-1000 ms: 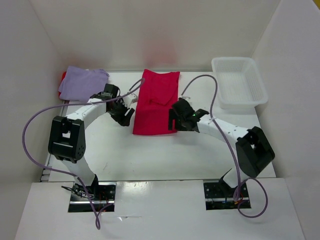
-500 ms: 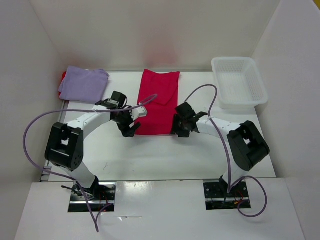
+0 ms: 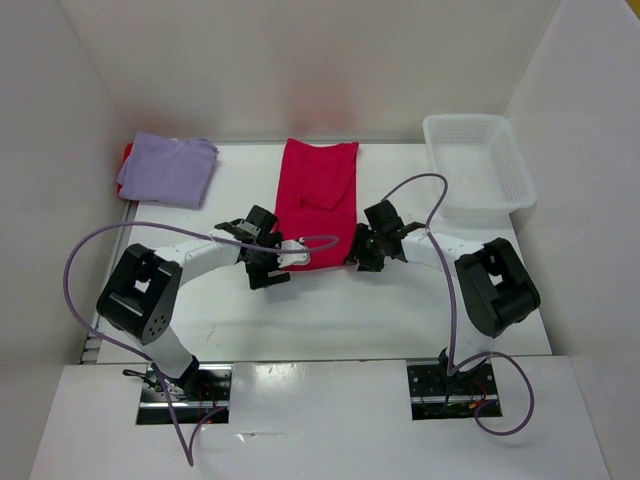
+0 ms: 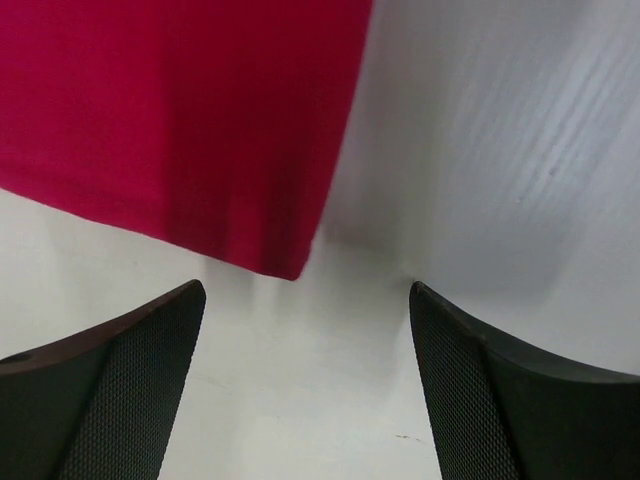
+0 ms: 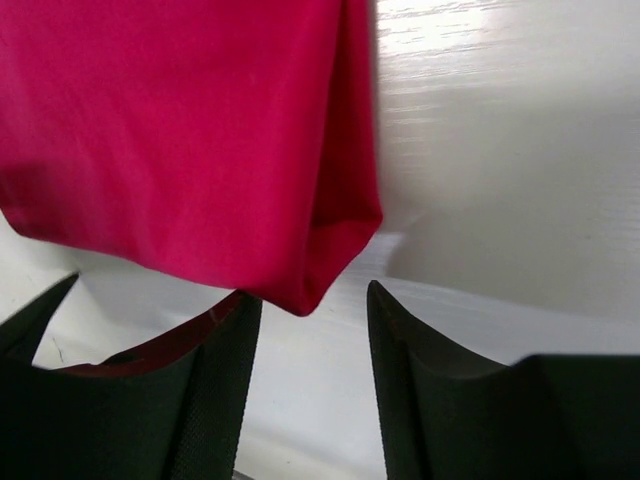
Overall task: Fold and stack the t-shirts
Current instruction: Grab one side of the 2/3 rectangular tshirt with both arms
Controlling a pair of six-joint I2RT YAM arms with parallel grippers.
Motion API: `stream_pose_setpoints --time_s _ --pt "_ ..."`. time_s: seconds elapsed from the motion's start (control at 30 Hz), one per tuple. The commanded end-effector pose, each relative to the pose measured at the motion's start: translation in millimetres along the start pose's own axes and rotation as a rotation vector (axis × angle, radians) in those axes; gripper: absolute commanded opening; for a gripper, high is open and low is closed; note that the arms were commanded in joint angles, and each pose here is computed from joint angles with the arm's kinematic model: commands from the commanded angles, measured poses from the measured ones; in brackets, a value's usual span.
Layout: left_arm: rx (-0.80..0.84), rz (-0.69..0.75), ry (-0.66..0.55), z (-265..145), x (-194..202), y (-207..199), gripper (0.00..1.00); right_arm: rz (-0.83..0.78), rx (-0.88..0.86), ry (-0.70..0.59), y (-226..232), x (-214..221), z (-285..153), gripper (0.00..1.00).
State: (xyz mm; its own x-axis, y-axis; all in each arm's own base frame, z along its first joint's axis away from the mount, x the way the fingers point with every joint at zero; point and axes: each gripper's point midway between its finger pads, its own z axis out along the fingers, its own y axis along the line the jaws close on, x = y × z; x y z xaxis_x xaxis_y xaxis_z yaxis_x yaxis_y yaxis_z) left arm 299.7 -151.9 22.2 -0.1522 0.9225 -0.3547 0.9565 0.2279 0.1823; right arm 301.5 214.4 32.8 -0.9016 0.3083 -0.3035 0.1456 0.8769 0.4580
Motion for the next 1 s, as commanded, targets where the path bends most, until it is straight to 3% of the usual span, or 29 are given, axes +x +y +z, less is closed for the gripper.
stream_pose_setpoints --time_s 0.0,0.2,0.33,0.4,0.63,0.67,0.73,0.77,0.83,0.87,0.9,0.97 --pt "-0.099 0.074 0.028 10.1 -1.9 15.0 0.89 -0.009 -0.07 0.009 13.4 -2.6 0.9 0.5" --pt "-0.111 0.08 -0.005 11.0 -23.9 17.9 0.81 -0.003 -0.105 -0.049 24.8 -11.1 -29.8 0.5" --pt "-0.095 0.101 -0.017 11.3 -32.6 11.8 0.76 0.081 -0.054 -0.048 6.1 -19.7 -22.4 0.65" --pt "-0.094 0.122 -0.021 14.4 -35.6 11.1 0.74 0.105 -0.046 -0.016 1.3 -15.4 -15.4 0.67" --pt "-0.119 0.126 -0.002 20.4 -28.0 8.7 0.48 0.126 0.003 0.087 -12.4 0.6 19.2 0.68" --pt "-0.126 0.127 -0.008 20.4 -29.7 10.3 0.37 0.127 0.004 0.089 -13.3 0.8 22.1 0.68" --pt "-0.119 0.103 -0.003 23.1 -27.9 8.2 0.27 0.139 0.012 0.108 -18.4 3.4 26.3 0.62" --pt "-0.126 0.095 -0.01 23.2 -29.5 9.4 0.18 0.149 0.004 0.112 -19.7 1.9 28.0 0.5" --pt "-0.126 0.081 -0.024 22.3 -33.7 10.4 0.12 0.163 -0.004 0.133 -23.7 5.8 30.1 0.29" --pt "-0.126 0.081 -0.024 22.3 -33.7 10.4 0.09 0.159 -0.025 0.126 -18.8 3.2 27.6 0.12" --pt "-0.118 0.057 -0.035 21.3 -37.0 9.4 0.0 0.159 -0.025 0.126 -19.6 4.7 26.0 0.06" --pt "-0.099 0.047 -0.037 19.7 -38.6 6.8 0.0 0.149 -0.024 0.128 -19.8 7.0 18.0 0.0"
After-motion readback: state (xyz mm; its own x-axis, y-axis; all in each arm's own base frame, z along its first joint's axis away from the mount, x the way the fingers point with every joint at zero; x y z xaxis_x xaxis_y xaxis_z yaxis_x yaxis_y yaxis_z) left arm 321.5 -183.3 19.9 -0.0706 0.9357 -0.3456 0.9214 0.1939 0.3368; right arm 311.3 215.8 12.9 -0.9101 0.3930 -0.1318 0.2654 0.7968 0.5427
